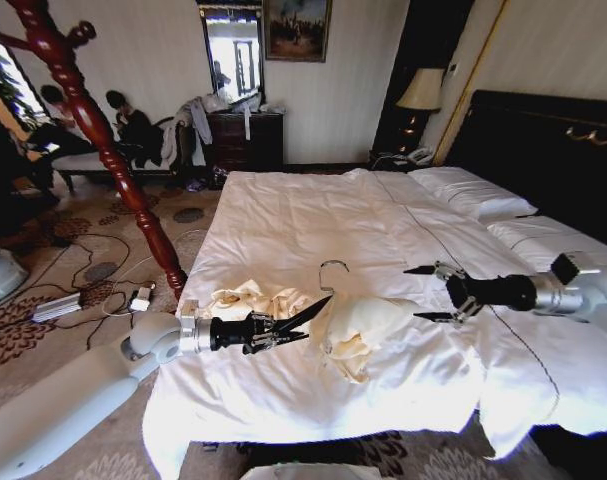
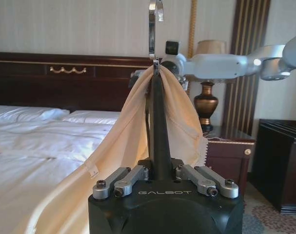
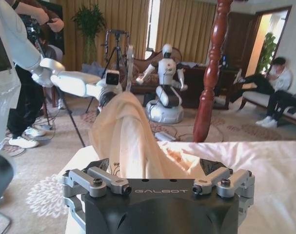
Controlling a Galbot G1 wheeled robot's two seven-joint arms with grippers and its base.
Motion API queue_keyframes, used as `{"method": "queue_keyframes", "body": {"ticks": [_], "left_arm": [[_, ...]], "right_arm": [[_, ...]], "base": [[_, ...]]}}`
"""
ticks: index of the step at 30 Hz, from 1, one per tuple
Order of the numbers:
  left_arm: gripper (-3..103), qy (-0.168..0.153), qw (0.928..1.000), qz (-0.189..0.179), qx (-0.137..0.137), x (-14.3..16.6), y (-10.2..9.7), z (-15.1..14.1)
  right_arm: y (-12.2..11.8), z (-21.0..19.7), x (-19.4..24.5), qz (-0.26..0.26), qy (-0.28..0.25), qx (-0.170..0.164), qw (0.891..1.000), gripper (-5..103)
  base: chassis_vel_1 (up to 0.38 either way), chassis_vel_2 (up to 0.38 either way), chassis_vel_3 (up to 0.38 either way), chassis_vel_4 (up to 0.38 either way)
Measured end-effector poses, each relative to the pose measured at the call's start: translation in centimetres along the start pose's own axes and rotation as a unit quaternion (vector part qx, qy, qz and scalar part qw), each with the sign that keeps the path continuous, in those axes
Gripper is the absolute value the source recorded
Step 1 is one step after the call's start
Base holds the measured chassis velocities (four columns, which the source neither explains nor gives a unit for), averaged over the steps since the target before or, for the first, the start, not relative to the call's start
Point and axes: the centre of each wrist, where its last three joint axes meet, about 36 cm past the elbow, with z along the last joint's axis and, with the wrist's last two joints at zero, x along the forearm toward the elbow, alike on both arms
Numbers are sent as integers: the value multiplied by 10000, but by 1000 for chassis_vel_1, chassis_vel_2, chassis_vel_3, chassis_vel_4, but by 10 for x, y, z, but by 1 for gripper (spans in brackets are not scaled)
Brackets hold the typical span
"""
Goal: Pick up the clothes from the bed and hang them on the clothes hanger.
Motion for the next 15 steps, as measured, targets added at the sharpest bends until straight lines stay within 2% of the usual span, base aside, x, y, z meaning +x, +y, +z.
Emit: {"method": "queue_keyframes", "body": {"ticks": [14,15], "left_arm": [[18,-60,9994,352,47,-30,19,-2],[18,-64,9993,376,58,-33,21,-2]], "right_arm": [[4,8,-12,-78,115,-224,9997,100],[4,9,-13,-110,115,-247,9996,103]], "base": [[0,0,0,0],[0,0,0,0]]}}
